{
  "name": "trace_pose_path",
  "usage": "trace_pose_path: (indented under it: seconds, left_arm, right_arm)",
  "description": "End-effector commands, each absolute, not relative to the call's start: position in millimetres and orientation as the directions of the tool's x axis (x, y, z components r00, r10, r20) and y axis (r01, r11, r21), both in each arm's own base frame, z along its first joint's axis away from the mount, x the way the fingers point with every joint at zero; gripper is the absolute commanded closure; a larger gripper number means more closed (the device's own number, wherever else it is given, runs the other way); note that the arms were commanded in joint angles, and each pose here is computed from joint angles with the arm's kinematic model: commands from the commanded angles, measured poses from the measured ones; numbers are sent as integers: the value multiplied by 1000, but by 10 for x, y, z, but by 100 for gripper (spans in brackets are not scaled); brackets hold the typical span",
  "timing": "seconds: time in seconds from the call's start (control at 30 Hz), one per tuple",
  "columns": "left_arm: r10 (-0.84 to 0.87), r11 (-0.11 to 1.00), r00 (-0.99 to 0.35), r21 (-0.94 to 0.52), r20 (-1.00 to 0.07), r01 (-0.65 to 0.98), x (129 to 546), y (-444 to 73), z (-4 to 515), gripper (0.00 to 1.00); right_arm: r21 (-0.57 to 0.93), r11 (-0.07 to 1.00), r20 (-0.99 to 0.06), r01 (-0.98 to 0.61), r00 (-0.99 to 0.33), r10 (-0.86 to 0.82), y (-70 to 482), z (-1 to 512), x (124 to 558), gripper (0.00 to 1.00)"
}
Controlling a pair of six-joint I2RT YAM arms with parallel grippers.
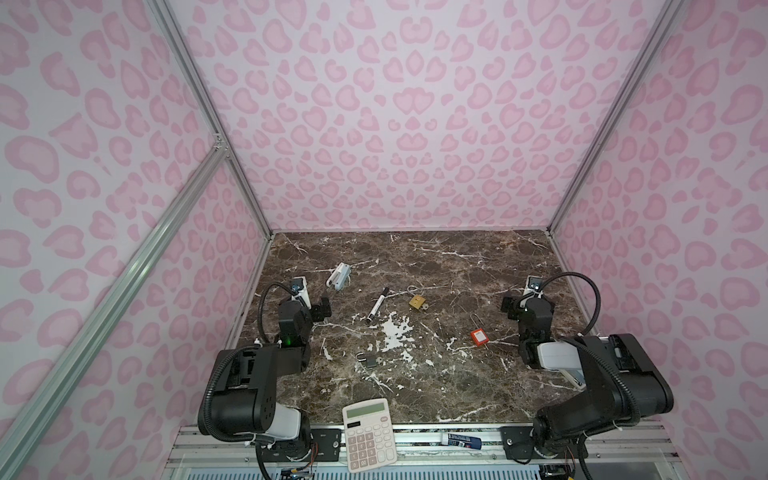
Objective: Lock with the key
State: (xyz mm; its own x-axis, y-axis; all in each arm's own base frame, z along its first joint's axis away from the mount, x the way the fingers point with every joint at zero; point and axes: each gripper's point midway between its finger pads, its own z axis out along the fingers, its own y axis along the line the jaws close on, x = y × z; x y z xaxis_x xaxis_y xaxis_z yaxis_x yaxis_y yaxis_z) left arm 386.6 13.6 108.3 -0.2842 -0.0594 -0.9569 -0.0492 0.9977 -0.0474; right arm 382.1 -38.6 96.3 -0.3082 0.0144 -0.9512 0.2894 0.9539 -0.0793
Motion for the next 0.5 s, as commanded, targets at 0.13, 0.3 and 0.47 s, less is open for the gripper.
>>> trace_pose_path:
  seconds: [0.13, 0.3, 0.47]
  left_arm:
    - [-55, 998, -260, -43, -964, -51, 3890, 143, 1150, 3]
    - [-55, 998, -257, -43, -965, -52, 3890, 146, 1155, 3]
    - [-59, 992, -285, -23, -957, -127, 3921, 232, 1292, 3]
  right_arm:
    - [-70, 954, -958, 293, -287, 18, -388, 1013, 3843, 1]
    - [-70, 953, -958, 294, -287, 18, -390, 1015, 3843, 1]
    - [-76, 975, -964, 209, -266, -19, -252, 1093, 3870, 1]
